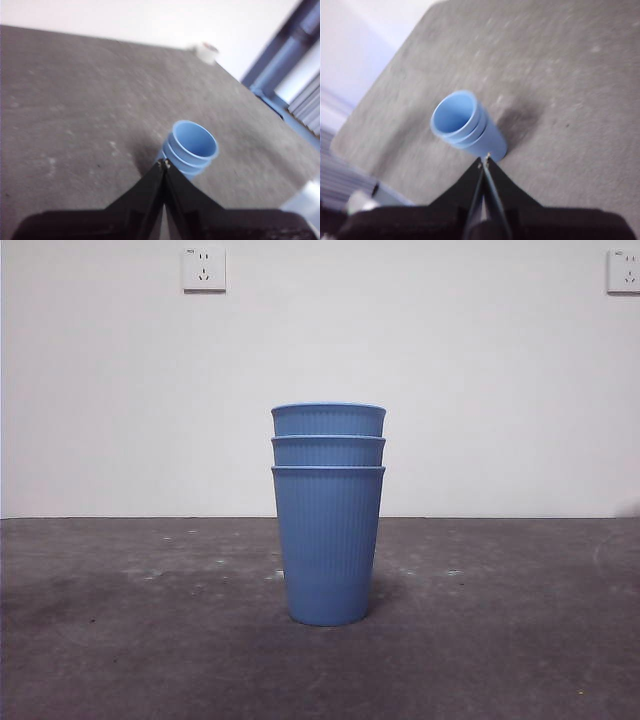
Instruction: Pick up the cup on the top,put the cup on the left,pick up the cup in the middle,put the cup on the right
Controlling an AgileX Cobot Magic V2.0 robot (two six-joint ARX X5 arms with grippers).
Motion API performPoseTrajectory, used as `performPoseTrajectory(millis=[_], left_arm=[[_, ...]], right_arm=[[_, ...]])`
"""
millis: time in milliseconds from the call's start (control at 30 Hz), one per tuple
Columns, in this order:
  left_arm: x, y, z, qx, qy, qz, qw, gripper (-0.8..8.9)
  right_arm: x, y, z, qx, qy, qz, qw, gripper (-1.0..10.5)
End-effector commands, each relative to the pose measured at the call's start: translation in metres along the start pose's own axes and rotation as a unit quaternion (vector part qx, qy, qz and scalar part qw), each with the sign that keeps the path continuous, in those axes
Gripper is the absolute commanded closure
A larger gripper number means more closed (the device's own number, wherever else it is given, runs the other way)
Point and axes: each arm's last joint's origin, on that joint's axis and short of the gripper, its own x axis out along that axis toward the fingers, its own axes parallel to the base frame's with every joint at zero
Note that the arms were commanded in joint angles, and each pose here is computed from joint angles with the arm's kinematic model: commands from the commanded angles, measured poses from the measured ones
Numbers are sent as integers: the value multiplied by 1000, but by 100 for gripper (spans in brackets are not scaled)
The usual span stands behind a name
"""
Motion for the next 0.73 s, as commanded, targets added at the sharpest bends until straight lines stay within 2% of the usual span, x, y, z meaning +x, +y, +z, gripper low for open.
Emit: performPoseTrajectory(millis=[33,267,333,400,433,500,533,567,600,733], left_arm=[[0,-4,7,39,28,-16,999,822],[-2,-11,10,36,101,-32,994,821],[-2,-11,9,34,105,-32,993,816],[-2,-11,9,33,105,-32,993,802],[-2,-11,9,33,105,-31,993,756],[-2,-11,9,30,105,-31,994,511],[-2,-11,9,29,105,-30,994,354],[-2,-11,9,29,105,-30,994,250],[-2,-11,9,28,105,-30,994,196],[-2,-11,10,17,103,-29,994,188]], right_arm=[[0,7,4,-53,34,20,998,959],[6,19,1,-78,78,62,992,958],[6,20,1,-81,80,67,991,915],[7,21,1,-79,81,69,991,786],[7,21,1,-77,81,69,991,720],[7,21,1,-72,81,68,992,578],[7,21,1,-68,81,68,992,516],[7,21,1,-64,82,68,992,477],[7,21,1,-63,82,69,992,459],[7,21,1,-61,82,69,992,460]])
